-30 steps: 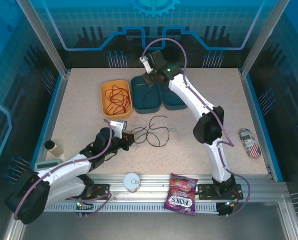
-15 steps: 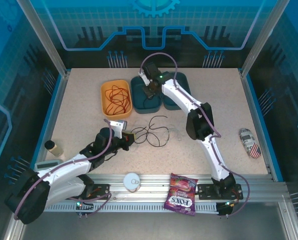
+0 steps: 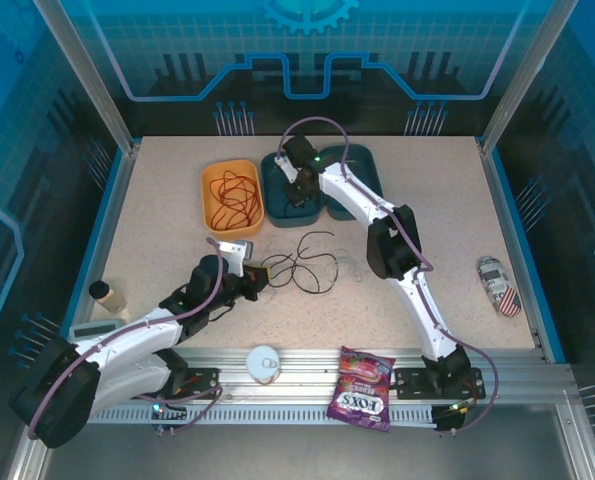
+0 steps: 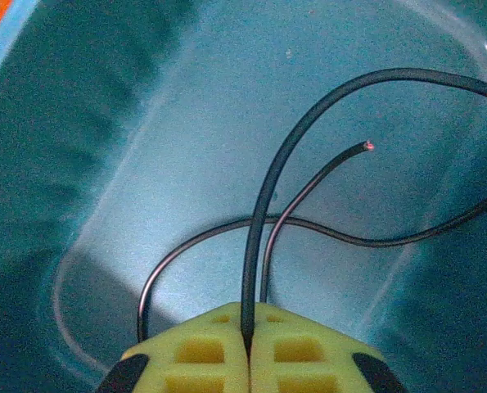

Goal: Untangle the cables

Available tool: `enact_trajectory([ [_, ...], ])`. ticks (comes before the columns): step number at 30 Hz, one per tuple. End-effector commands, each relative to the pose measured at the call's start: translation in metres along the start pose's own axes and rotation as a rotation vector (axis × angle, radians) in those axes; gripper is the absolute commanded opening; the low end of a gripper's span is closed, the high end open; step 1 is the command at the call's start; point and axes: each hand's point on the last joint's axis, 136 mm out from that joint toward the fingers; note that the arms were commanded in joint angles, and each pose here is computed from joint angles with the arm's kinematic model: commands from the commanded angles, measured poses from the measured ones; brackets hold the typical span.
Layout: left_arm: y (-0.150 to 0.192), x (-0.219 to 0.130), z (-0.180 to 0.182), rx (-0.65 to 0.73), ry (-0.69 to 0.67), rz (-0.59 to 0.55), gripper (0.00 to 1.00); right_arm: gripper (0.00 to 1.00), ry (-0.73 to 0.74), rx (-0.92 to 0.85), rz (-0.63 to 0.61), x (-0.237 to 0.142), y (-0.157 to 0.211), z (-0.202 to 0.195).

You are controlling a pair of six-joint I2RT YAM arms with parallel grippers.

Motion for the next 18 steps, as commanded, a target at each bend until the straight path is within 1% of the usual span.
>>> enact_trajectory([
  [1,-0.019,0.000,-0.016,0.003,0.054,-0.046,0.00,0.24,-0.039,-0.001,0.000,-0.008,-0.003,0.009],
  [2,-0.020,0.000,-0.016,0.003,0.054,-0.049,0.00,0.32,-0.038,0.003,-0.007,-0.013,-0.005,0.009],
  [3,-0.019,0.000,-0.016,0.002,0.052,-0.047,0.00,0.38,-0.035,0.005,-0.015,-0.018,-0.008,0.009],
  [4,-0.019,0.000,-0.015,0.001,0.052,-0.046,0.01,0.41,-0.033,0.008,-0.024,-0.024,-0.010,0.008],
  [8,-0.019,0.000,-0.015,-0.003,0.049,-0.045,0.01,0.47,-0.001,0.031,-0.047,-0.052,-0.017,0.003],
  [12,-0.022,0.000,-0.016,-0.004,0.039,-0.046,0.02,0.53,0.019,0.079,-0.065,-0.088,-0.016,0.001],
  [13,-0.024,0.000,-0.017,-0.005,0.039,-0.048,0.02,0.53,0.014,0.086,-0.081,-0.101,-0.017,0.003],
  [18,-0.031,-0.001,-0.020,-0.018,0.032,-0.051,0.02,0.57,0.015,0.130,-0.128,-0.139,-0.007,0.009],
])
Point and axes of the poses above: each hand's point on the last joint's axis, 136 mm out from that joint toward the fingers, its own x axis out along the fingers, its own z axis along the line the jaws close on, y = z × x, and after that the axes turned 4 degrees about -x, right-handed
